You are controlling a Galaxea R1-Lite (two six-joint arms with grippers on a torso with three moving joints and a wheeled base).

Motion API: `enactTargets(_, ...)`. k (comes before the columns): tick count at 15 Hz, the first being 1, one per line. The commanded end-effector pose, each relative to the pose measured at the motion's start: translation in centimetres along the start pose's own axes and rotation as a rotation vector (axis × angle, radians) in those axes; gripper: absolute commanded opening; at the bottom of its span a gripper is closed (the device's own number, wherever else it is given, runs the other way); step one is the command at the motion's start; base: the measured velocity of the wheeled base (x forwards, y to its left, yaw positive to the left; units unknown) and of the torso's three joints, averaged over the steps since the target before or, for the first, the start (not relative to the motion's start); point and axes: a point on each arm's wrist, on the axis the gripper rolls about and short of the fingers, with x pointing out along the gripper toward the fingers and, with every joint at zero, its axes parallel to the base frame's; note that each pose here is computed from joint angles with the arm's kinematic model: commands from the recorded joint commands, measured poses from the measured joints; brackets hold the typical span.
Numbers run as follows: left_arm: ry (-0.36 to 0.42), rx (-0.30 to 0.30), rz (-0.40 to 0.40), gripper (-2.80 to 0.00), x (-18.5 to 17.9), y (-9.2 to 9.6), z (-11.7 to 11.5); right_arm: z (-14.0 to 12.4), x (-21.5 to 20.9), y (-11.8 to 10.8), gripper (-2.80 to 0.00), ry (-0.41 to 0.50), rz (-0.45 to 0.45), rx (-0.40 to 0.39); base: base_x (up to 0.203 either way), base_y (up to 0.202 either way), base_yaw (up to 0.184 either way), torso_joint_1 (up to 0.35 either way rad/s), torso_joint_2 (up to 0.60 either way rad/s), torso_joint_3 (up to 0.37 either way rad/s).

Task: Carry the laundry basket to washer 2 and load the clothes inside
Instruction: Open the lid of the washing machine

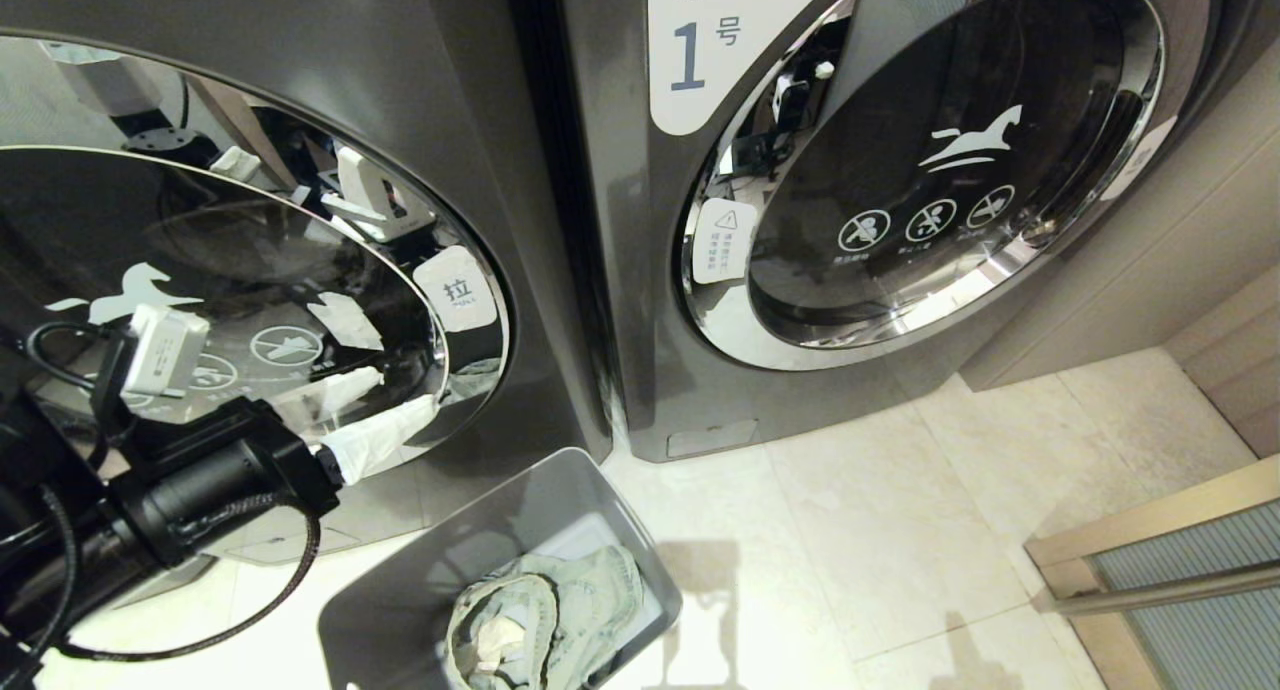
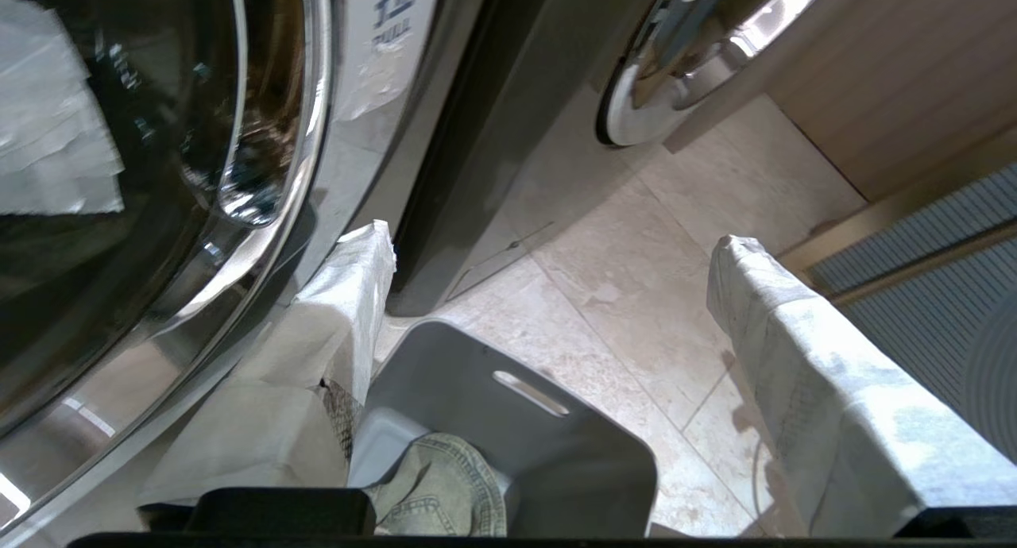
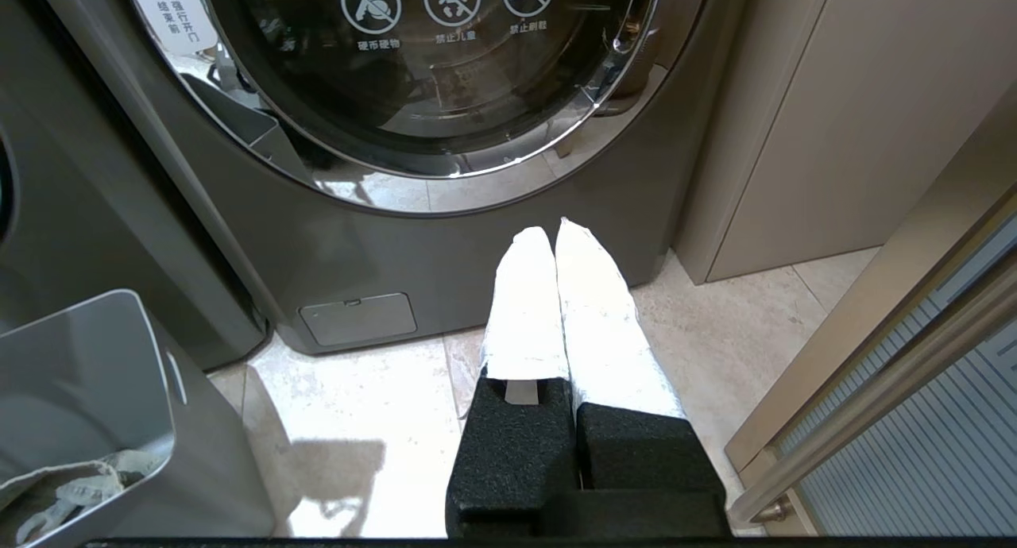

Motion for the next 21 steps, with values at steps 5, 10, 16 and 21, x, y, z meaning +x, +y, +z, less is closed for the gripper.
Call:
enactTargets(5, -0.022, 0.009, 0.017, 0.00, -0.2, -0.1, 0.4, -1.1, 0.1, 0.0, -2.80, 0.039, -0.001, 0.000, 0.000, 0.000, 0.000, 0.000, 0.00, 0.000)
enactTargets(10, -0.030, 0.011, 0.011, 0.00, -1.0, -0.6, 0.6, -1.1, 0.1, 0.0, -2.80, 0.039, -0.001, 0.000, 0.000, 0.000, 0.000, 0.000, 0.00, 0.000)
enactTargets(16, -0.018, 0.004, 0.011, 0.00, -1.3, -0.8, 0.2, -1.1, 0.1, 0.0, -2.80, 0.039, -0.001, 0.000, 0.000, 0.000, 0.000, 0.000, 0.00, 0.000)
enactTargets(21, -0.017, 0.003, 0.011, 0.00, -1.3, -0.8, 0.2, -1.1, 0.1, 0.0, -2.80, 0.039, -0.001, 0.000, 0.000, 0.000, 0.000, 0.000, 0.00, 0.000)
